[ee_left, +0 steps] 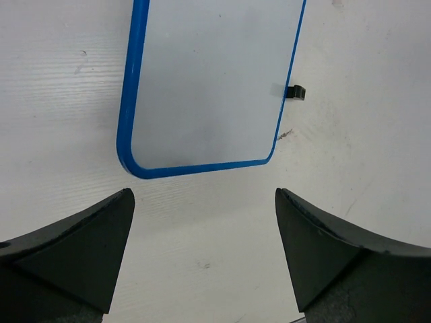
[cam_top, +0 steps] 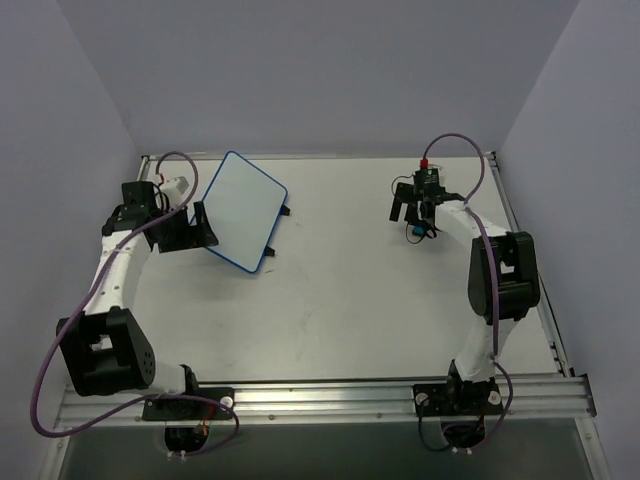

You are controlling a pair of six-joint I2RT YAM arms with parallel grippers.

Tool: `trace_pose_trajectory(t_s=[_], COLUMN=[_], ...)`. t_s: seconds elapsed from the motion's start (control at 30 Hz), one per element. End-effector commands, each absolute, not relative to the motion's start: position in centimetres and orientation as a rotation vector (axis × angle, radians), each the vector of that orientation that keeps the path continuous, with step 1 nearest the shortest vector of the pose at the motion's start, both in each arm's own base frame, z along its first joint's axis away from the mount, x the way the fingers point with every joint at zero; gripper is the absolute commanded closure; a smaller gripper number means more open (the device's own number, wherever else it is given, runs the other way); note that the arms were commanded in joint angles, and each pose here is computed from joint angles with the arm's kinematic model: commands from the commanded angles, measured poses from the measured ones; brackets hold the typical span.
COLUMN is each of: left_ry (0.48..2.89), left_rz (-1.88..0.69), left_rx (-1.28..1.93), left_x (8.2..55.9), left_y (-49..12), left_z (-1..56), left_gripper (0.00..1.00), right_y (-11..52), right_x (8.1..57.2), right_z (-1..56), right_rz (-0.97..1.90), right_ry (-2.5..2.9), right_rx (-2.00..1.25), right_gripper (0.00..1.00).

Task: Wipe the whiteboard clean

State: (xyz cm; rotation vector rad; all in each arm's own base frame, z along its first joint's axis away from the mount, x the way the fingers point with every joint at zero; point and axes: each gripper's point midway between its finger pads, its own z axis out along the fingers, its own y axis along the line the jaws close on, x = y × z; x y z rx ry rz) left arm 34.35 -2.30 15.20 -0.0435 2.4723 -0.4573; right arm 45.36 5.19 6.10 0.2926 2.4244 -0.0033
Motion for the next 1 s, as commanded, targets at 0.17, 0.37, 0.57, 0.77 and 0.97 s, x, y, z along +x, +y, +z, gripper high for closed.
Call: trace_pose_trajectory(t_s=[0.17,0.37,0.57,0.77,0.97], left_ry=[2.154,1.818,1.751,1.756,1.709], left_rz=[-0.074,0.103,0.115,0.220,0.143], left_rx=[-0.240,-0.271,-0.300,-0.343,-0.325], left_x=[32.1,23.1,15.9,12.8,13.3], left_y=[2.6,4.1,3.7,5.6,4.6], left_z=[23.7,33.5,36.3,35.5,35.4], left_gripper=[0.06,0.06,0.06,0.06,0.06], right_y=[5.9,9.2,5.6,0.6,-2.2], right_x=[43.5,36.0,29.7,24.3,20.4], right_z=[16.1,27.2,32.5,34.1,35.2], right_rz=[-0.119,-0.033,0.023,-0.131,-0.166], right_ry=[2.238,2.012,1.838,1.731,1.703], right_rx=[0.226,0.122,0.210,0.280,0.338], right_gripper=[0.00,0.00,0.00,0.00,0.00])
